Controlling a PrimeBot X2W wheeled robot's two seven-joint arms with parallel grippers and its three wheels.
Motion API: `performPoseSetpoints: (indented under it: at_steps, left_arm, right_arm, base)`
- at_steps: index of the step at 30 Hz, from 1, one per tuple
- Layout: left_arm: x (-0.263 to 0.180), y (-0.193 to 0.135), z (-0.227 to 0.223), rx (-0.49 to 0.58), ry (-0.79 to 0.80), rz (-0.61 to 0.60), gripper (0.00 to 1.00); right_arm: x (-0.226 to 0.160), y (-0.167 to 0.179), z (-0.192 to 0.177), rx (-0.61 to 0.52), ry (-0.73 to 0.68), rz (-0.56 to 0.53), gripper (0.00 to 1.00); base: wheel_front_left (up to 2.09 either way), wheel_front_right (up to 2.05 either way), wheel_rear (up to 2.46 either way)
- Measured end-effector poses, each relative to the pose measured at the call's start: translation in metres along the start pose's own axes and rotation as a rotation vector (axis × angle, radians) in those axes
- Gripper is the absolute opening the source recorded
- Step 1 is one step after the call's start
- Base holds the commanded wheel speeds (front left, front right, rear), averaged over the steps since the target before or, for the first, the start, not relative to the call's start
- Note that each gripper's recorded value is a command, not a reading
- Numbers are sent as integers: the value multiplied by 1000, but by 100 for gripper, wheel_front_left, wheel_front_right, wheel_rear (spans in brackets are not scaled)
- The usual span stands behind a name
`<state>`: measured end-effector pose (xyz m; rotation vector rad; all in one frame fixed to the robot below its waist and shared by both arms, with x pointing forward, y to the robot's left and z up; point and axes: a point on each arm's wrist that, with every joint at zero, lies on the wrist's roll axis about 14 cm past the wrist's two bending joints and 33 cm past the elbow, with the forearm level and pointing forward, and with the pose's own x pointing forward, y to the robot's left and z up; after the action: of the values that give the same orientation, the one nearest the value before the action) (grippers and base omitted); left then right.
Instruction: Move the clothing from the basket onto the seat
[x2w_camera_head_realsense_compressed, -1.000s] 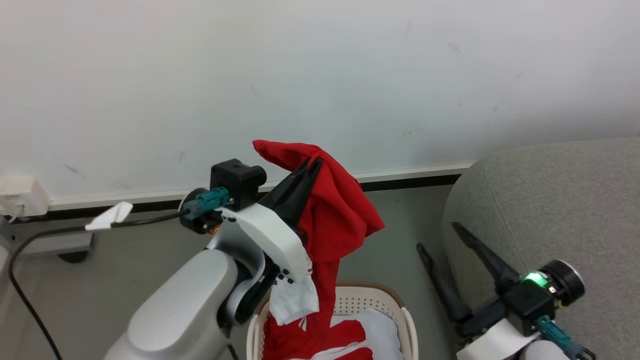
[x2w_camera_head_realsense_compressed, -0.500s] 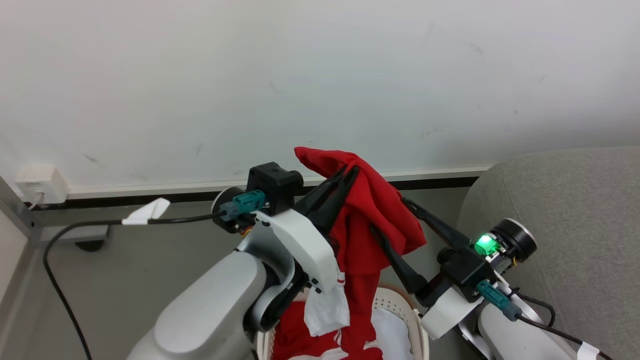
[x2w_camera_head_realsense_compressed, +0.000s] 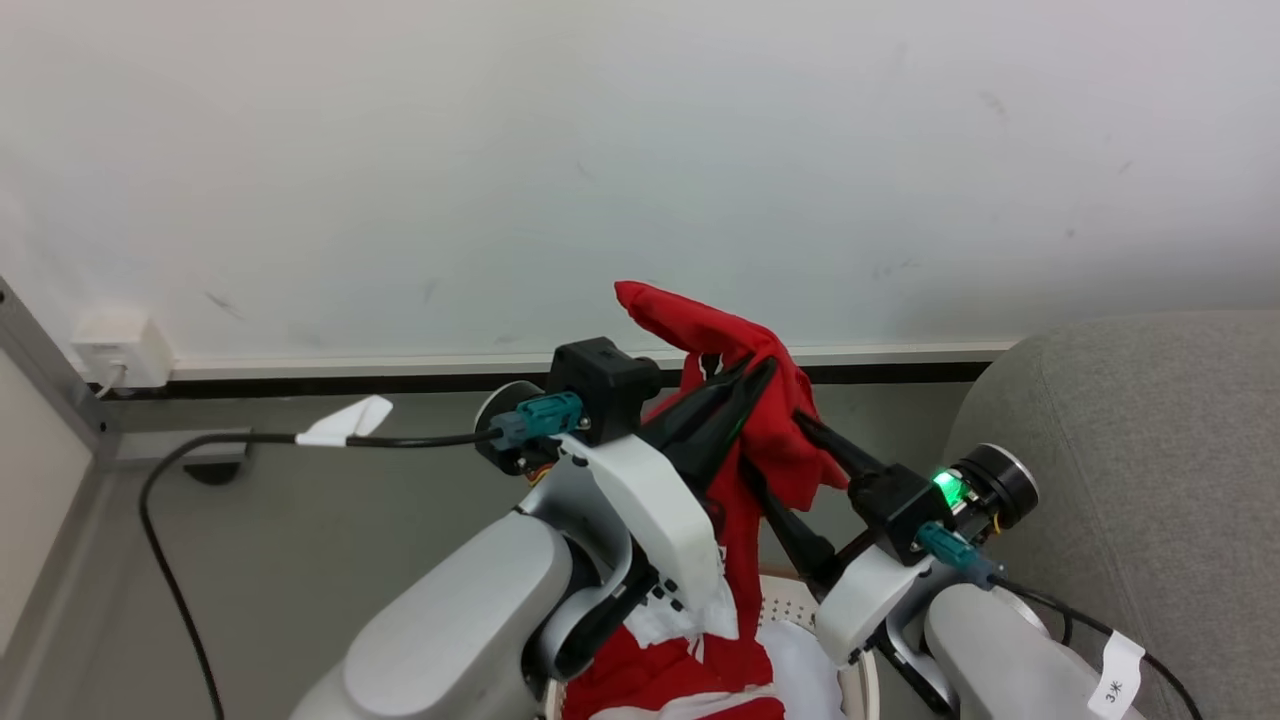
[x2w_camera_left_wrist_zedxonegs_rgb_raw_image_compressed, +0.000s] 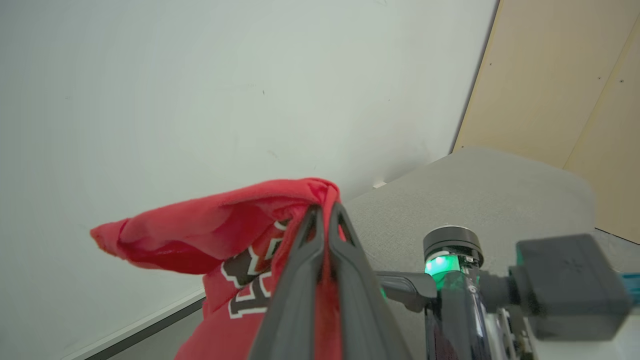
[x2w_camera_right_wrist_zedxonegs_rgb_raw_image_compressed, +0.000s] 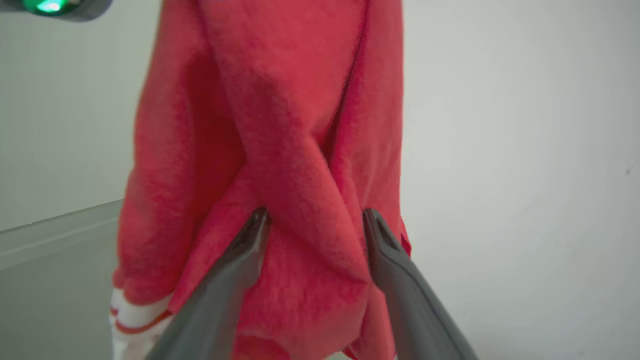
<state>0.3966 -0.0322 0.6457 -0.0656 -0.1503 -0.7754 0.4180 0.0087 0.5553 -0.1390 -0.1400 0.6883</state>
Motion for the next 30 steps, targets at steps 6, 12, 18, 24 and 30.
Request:
performPoseSetpoints:
  at_steps: [6,12,18,24,30]
  left_arm:
    - [-5,10,-5,3,15,34,0]
    - [-11,24,-20,16,56,82,100]
    - [-20,31,-35,26,101,105,100]
    - [-23,33,-39,28,113,115,100]
    - [-25,34,-42,29,120,119,100]
  right_arm:
    - [7,1,6,75,-16,-5,0]
    - [6,-15,11,94,-37,-52,0]
    - [1,-28,8,98,-37,-87,0]
    - [-1,-32,10,101,-44,-102,0]
    - [-2,-34,11,103,-46,-110,0]
  base:
    - [0,0,0]
    - [0,0,0]
    - [0,0,0]
    - [0,0,0]
    - [0,0,0]
